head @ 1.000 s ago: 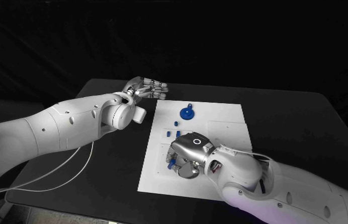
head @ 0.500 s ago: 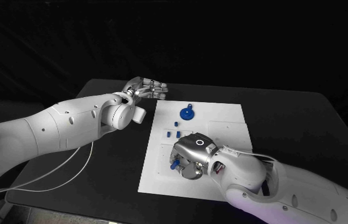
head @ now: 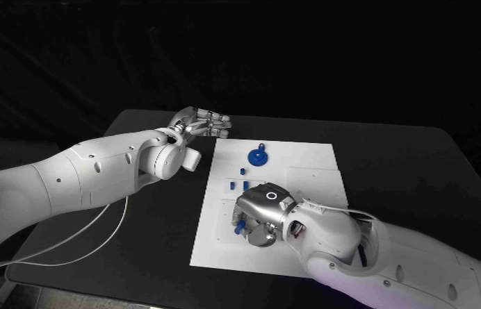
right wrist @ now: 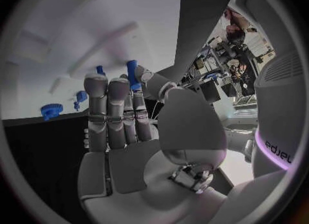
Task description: Assemble the parts on the task board
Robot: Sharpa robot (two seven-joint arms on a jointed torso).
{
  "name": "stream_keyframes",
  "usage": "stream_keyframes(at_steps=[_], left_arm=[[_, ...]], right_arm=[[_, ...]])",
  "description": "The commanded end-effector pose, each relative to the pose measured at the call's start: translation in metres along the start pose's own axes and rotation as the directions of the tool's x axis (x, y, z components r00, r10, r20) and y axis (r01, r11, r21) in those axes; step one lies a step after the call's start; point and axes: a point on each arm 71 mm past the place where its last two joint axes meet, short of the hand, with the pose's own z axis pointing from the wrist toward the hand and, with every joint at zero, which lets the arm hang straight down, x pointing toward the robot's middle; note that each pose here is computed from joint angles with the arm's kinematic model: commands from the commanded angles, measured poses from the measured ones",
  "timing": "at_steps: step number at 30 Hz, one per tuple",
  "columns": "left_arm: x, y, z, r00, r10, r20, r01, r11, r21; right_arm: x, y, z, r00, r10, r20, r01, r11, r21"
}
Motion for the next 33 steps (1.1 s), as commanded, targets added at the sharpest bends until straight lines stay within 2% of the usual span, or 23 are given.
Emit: stream_keyframes(at_steps=[1,16,24,33], left_arm=[[0.0024,-0.0007,0.0004,1.0,-0.008,-0.016,0.008,1.0,0.004],[0.0021,-0.0004,0.0004,1.0,-0.007,-0.016,0.007,1.0,0.001],[0.0007,0.0001,-0.0001,1.0,-0.007,-0.014,0.007,1.0,-0.002],[0.0001,0.0004,-0.0004,1.0,-0.007,-0.014,0.007,1.0,-0.004]], right_arm=[[0.001,0.0,0.003,0.999,-0.035,-0.028,0.035,0.999,0.01],[0.006,0.01,0.009,0.999,-0.018,-0.043,0.017,1.0,-0.02],[0.005,0.005,0.007,1.0,0.028,-0.006,-0.028,1.0,0.004],[0.001,0.004,0.005,0.997,0.07,0.038,-0.07,0.998,0.001]])
